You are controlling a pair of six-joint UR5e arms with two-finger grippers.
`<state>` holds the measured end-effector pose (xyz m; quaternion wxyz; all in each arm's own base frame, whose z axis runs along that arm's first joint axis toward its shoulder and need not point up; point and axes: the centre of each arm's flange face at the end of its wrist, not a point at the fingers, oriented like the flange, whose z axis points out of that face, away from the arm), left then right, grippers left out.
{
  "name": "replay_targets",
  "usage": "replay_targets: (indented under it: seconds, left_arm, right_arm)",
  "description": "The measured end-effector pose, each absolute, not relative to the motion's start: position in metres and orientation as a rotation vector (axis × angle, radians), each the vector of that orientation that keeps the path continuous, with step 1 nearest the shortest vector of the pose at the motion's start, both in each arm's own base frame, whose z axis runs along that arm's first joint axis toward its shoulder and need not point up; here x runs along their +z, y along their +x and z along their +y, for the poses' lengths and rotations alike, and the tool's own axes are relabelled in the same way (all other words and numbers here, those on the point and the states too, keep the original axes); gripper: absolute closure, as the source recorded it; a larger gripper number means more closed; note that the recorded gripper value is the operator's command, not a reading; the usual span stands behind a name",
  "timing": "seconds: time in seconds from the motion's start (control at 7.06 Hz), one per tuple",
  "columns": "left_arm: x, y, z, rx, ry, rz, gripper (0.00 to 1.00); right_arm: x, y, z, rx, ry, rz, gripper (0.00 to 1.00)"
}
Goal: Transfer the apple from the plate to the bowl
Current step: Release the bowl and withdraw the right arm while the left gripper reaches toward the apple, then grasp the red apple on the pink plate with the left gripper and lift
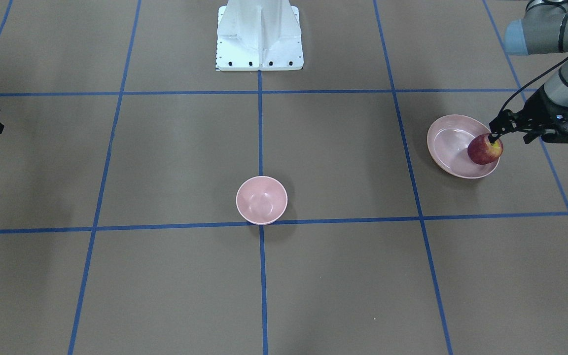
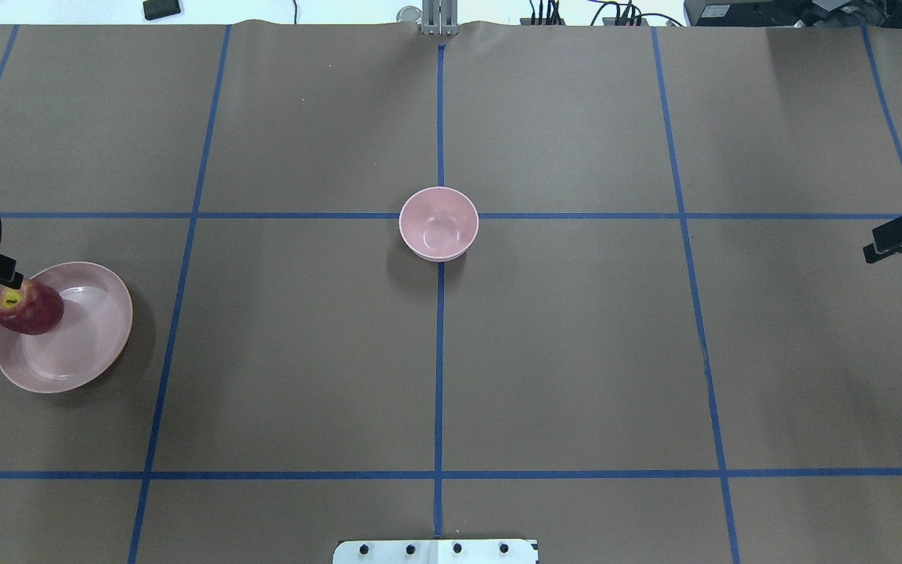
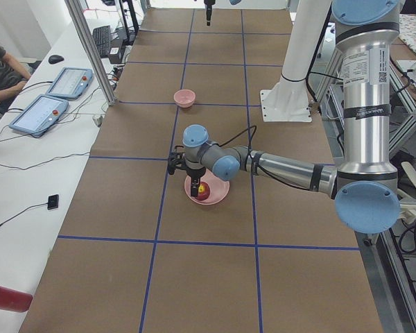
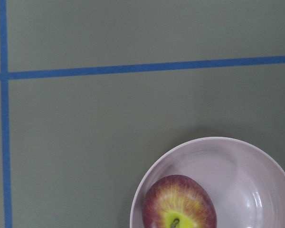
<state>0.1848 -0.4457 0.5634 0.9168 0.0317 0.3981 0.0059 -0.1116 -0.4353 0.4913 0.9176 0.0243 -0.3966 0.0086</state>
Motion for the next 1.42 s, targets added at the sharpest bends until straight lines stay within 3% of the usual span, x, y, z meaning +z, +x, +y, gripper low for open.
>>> replay_targets:
  seconds: [1.13,1.27,1.42]
  left_arm:
    - [0.584,0.218,-0.438,-0.006,0.065,0.826,0.02]
    - [0.587,0.223,-0.436,-0.003,0.076,0.803,0.13]
    - [0.589,0.226,-0.435,-0.002,0.084,0.787,0.72]
  right_arm:
    - [0.496,-0.108,-0.431,0.015,0.038,-0.825,0.00]
    - [0.495,-0.108,-0.432,0.014,0.039,-0.827,0.00]
    - [0.493,-0.109,-0.433,0.012,0.042,-0.830,0.00]
